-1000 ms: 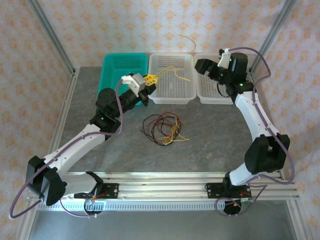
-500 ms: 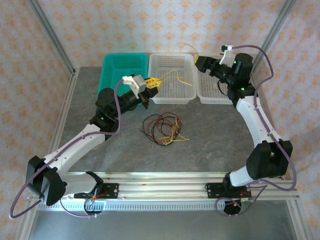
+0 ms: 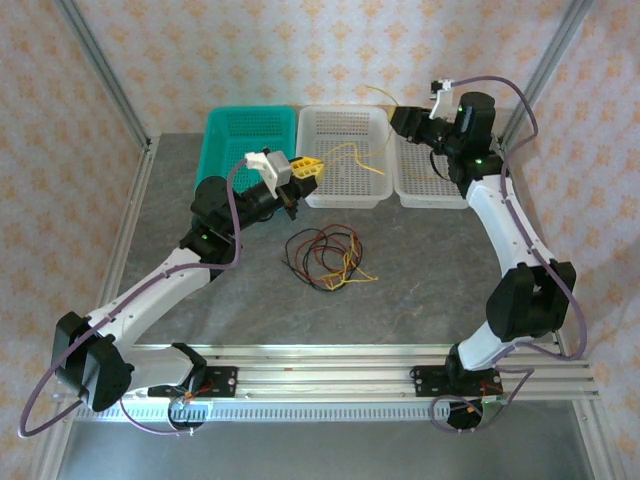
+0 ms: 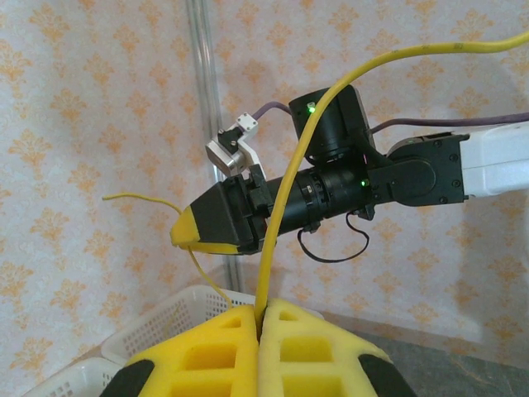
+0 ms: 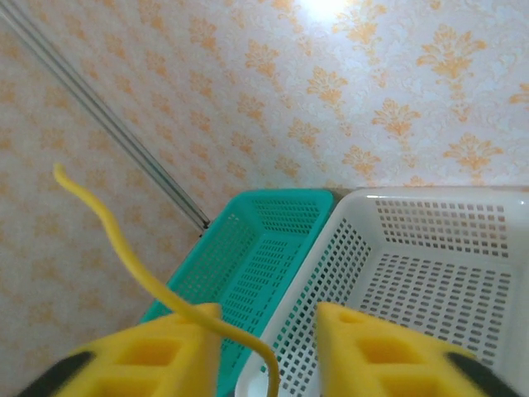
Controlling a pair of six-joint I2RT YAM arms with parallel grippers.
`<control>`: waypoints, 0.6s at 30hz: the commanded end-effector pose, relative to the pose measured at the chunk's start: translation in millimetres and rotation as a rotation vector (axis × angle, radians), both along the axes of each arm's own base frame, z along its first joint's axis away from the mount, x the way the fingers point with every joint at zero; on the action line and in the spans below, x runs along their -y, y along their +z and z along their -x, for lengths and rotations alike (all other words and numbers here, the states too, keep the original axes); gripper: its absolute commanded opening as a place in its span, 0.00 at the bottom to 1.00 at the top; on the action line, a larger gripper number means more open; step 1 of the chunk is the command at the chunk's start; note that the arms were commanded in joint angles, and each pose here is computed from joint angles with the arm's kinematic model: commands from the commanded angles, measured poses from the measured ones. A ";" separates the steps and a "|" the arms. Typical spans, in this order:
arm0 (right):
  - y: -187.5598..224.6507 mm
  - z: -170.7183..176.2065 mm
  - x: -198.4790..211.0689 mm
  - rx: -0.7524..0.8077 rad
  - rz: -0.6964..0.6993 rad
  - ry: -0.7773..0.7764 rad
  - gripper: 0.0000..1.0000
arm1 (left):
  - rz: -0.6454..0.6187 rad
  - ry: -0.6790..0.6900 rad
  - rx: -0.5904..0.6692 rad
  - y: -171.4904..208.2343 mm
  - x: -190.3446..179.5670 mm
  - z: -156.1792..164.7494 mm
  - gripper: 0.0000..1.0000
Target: Untangle the cables
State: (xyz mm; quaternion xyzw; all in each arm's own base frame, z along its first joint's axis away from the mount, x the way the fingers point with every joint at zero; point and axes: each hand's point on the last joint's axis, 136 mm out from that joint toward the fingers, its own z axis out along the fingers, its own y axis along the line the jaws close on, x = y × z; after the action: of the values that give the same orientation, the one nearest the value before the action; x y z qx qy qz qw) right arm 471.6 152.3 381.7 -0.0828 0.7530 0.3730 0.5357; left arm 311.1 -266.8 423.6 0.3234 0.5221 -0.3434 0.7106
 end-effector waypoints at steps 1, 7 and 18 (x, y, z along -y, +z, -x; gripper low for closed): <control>21.3 8.9 -7.0 0.093 0.087 -0.009 0.19 | 0.042 0.010 -0.007 15.4 -3.6 -0.3 0.00; 21.4 29.0 -29.3 0.173 0.221 -0.026 0.00 | 0.096 0.015 -0.212 22.4 2.5 -30.2 0.00; 9.0 74.0 -77.9 0.326 0.422 -0.036 0.00 | 0.127 0.141 -0.572 11.2 8.5 -103.0 0.00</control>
State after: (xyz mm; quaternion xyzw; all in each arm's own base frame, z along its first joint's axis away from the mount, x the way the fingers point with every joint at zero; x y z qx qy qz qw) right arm 397.0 237.6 378.7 -0.2403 0.7376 0.2159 0.5930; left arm 399.4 -281.3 452.1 0.1808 0.6551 -0.4044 0.6121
